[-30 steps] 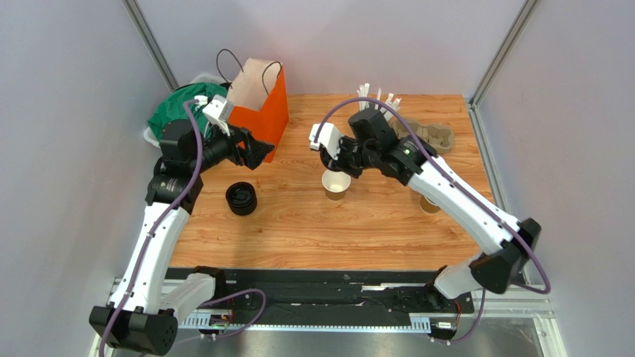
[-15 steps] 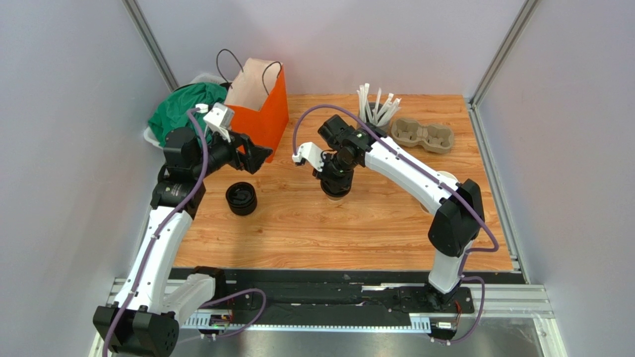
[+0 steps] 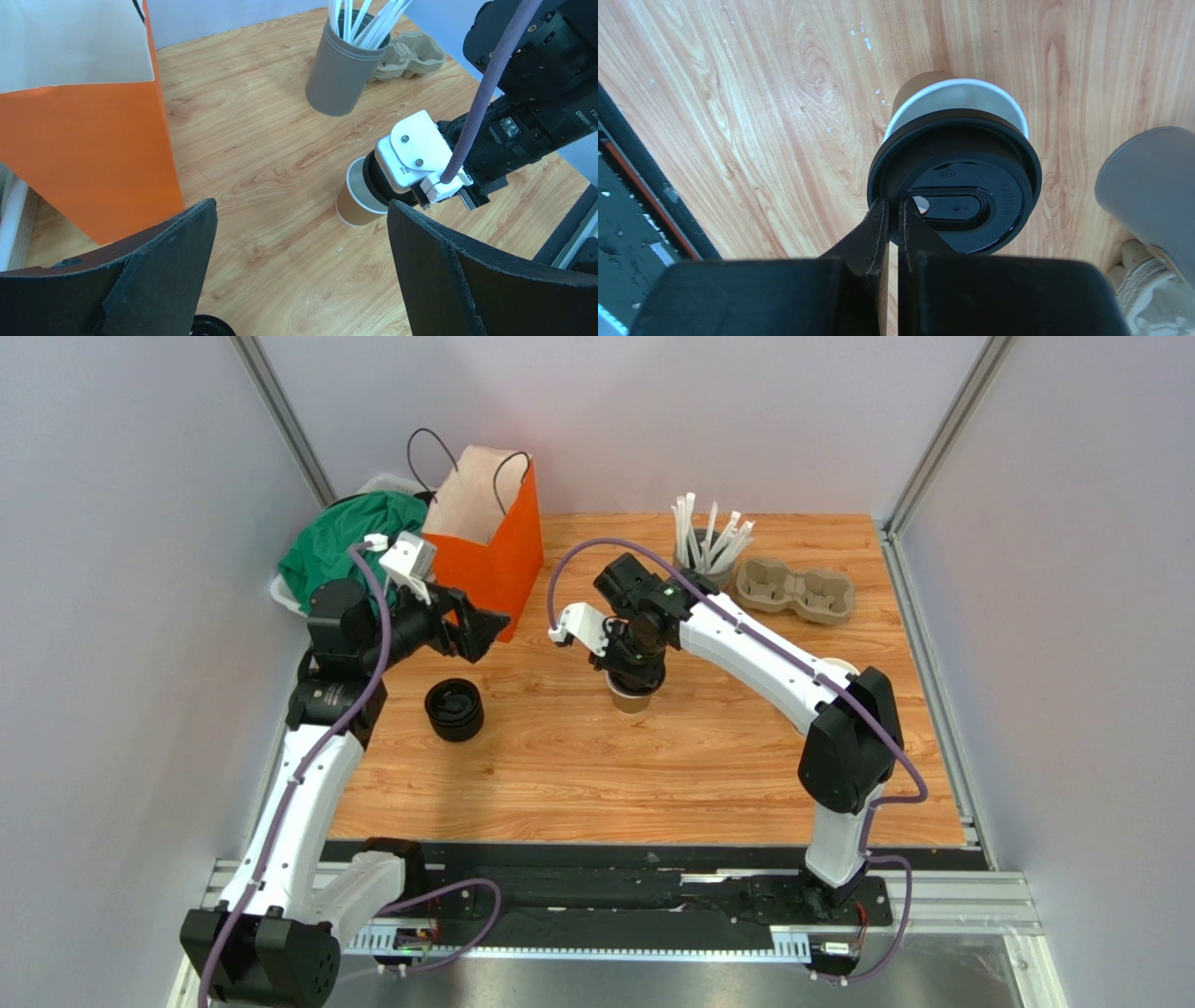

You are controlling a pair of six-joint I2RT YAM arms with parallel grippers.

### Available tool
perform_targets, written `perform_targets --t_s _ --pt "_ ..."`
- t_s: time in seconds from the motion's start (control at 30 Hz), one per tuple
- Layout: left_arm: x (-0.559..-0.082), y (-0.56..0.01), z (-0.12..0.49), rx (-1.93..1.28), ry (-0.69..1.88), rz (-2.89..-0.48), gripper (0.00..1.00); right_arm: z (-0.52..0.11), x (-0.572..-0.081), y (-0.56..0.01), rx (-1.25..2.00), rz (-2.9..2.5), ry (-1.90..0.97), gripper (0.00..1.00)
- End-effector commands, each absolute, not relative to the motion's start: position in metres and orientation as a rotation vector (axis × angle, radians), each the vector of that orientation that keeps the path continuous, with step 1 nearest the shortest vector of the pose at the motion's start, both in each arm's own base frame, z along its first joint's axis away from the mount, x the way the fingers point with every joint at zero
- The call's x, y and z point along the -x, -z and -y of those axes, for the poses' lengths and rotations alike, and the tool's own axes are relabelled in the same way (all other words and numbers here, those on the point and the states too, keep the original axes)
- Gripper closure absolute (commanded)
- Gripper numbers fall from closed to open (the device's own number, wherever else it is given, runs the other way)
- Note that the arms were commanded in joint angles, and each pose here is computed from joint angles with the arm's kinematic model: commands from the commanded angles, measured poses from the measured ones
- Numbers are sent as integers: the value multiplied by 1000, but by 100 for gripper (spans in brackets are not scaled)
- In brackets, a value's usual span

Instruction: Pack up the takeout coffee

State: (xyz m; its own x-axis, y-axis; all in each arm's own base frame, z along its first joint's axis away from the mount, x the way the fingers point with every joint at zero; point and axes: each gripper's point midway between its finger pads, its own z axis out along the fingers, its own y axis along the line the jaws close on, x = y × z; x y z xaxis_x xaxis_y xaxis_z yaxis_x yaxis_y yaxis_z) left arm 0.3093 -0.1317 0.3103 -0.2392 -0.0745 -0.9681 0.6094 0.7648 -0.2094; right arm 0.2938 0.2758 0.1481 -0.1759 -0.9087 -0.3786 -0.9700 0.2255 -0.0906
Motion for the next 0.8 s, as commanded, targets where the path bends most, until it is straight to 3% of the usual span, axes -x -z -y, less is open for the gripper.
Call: perform_targets --t_s 0.0,0.23,0.77 --pt "-311 -323 131 -436 690 -1648 1 -283 -307 -160 1769 -2032 -191 100" --pt "-310 -322 128 -427 696 -1646 1 -288 -297 -164 1887 -1998 -297 99" --pt "-312 -318 125 -410 712 -1645 1 -282 -297 -141 1973 -2037 -194 96"
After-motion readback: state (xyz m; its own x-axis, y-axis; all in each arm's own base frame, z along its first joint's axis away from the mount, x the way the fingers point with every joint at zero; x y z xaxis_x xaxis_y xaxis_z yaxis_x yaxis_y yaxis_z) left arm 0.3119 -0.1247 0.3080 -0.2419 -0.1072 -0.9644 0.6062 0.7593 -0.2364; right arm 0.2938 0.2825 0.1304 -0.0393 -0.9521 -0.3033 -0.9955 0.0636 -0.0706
